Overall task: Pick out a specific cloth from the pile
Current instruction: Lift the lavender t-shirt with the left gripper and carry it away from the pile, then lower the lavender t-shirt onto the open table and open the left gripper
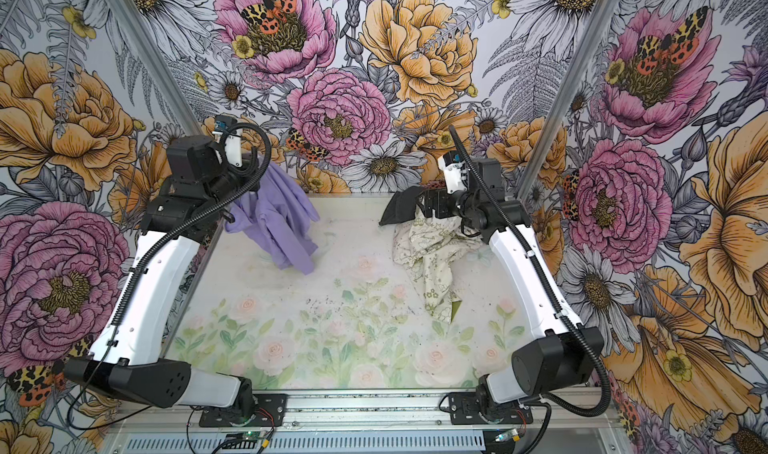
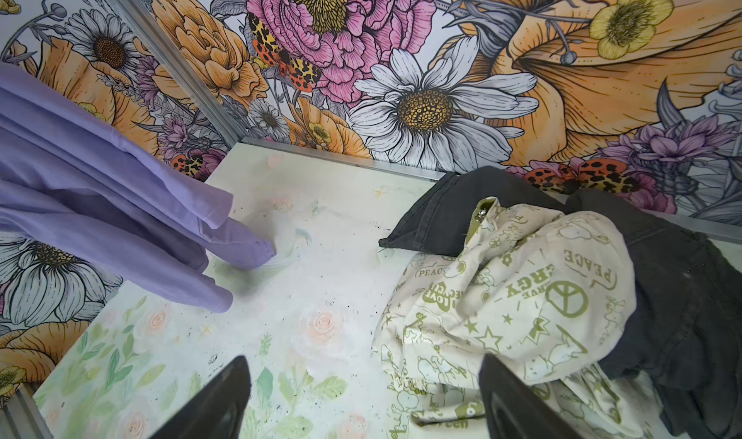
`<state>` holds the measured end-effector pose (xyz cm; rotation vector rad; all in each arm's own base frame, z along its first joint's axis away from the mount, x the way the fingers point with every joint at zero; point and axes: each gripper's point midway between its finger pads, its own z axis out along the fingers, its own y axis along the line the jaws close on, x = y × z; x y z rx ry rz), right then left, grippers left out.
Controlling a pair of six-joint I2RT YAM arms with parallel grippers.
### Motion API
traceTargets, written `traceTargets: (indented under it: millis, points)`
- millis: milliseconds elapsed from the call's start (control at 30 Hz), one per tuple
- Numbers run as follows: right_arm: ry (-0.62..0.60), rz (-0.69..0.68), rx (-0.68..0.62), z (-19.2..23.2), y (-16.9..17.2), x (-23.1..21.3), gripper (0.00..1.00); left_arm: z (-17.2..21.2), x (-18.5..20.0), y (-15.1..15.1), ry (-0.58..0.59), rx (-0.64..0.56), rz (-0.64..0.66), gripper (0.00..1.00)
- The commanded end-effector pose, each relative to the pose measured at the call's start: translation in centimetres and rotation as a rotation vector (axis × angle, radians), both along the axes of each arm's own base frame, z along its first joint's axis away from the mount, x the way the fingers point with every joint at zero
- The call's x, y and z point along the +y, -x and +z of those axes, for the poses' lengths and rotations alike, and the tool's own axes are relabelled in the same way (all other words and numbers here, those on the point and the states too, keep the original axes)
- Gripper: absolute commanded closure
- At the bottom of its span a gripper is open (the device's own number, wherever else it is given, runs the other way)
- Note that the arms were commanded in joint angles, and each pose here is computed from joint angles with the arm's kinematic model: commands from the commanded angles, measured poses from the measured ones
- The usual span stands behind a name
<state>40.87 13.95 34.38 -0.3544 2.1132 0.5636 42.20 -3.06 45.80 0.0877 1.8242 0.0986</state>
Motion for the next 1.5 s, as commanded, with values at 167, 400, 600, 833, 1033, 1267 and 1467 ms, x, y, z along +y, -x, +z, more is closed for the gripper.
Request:
traceTargets:
  millis: [167,400,600,833,1033,1267,1467]
  points:
    - [-0.003,0.031,-0.027,0.8,-0.9,0.9,0.11,-0.4,7.1,0.0,0.041,-0.021,0.185,1.00]
    - [0.004,0.027,-0.017,0.3,-1.5,0.8,0.11,-4.2,8.6,-2.0,0.080,0.060,0.224,1.00]
    - [0.005,0.023,-0.010,0.0,-2.1,0.9,0.11,-11.0,8.3,-4.3,0.162,0.171,0.228,1.00]
    - [0.012,0.006,0.001,-0.4,-2.2,0.7,0.11,-21.7,6.5,-6.8,0.339,0.330,0.214,1.00]
    - [0.020,-0.018,0.005,-0.6,-2.0,0.2,0.11,-29.4,3.9,-8.2,0.420,0.496,0.182,1.00]
    - [0.026,-0.041,0.017,-1.1,-1.6,-0.2,0.11,-37.2,2.1,-8.7,0.515,0.668,0.193,1.00]
    - [0.023,-0.054,0.034,-1.6,-1.5,-0.3,0.11,-41.8,0.7,-8.2,0.578,0.778,0.203,1.00]
